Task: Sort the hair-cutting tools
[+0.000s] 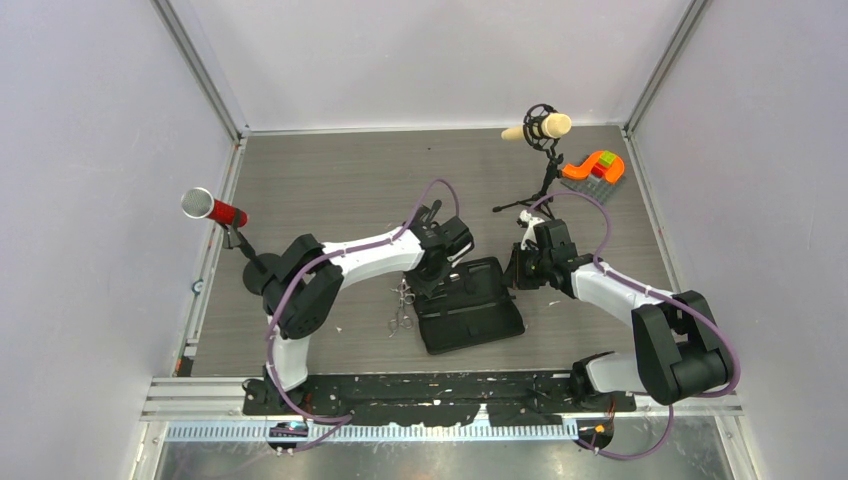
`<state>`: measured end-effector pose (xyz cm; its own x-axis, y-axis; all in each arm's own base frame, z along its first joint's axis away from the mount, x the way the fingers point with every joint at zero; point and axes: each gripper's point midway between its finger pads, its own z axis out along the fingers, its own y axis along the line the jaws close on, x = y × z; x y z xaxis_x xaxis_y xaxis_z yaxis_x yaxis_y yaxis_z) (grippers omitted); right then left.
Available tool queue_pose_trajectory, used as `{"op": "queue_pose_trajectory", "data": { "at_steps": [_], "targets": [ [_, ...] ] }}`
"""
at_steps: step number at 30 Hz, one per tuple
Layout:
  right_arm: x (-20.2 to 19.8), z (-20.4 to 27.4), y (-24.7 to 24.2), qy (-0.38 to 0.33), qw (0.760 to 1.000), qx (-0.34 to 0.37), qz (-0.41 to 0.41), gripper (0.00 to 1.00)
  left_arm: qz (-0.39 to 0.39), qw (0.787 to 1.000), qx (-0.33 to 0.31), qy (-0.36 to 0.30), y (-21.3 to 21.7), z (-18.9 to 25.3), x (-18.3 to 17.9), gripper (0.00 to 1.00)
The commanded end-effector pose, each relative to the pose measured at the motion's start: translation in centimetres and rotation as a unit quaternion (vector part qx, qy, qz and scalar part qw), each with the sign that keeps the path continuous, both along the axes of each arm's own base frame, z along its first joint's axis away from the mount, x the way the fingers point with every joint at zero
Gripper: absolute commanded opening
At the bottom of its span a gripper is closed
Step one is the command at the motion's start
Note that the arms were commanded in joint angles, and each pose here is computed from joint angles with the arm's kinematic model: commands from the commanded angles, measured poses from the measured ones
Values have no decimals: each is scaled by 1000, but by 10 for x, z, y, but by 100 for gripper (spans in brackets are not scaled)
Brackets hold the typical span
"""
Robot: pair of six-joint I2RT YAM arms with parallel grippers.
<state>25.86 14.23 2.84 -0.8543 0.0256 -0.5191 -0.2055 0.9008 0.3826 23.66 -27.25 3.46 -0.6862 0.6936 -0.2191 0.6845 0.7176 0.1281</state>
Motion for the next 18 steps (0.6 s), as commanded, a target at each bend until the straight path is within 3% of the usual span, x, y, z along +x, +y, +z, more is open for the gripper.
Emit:
{"op": "queue_pose_trajectory", "data": {
  "at_steps": [1, 18],
  "targets": [
    [13, 17, 11, -35, 999, 19, 16, 5, -14, 999, -22, -36, -18, 13, 17, 0],
    [12, 19, 18, -37, 999, 25, 31, 5, -31, 997, -42, -52, -46, 13, 19, 0]
  ]
}}
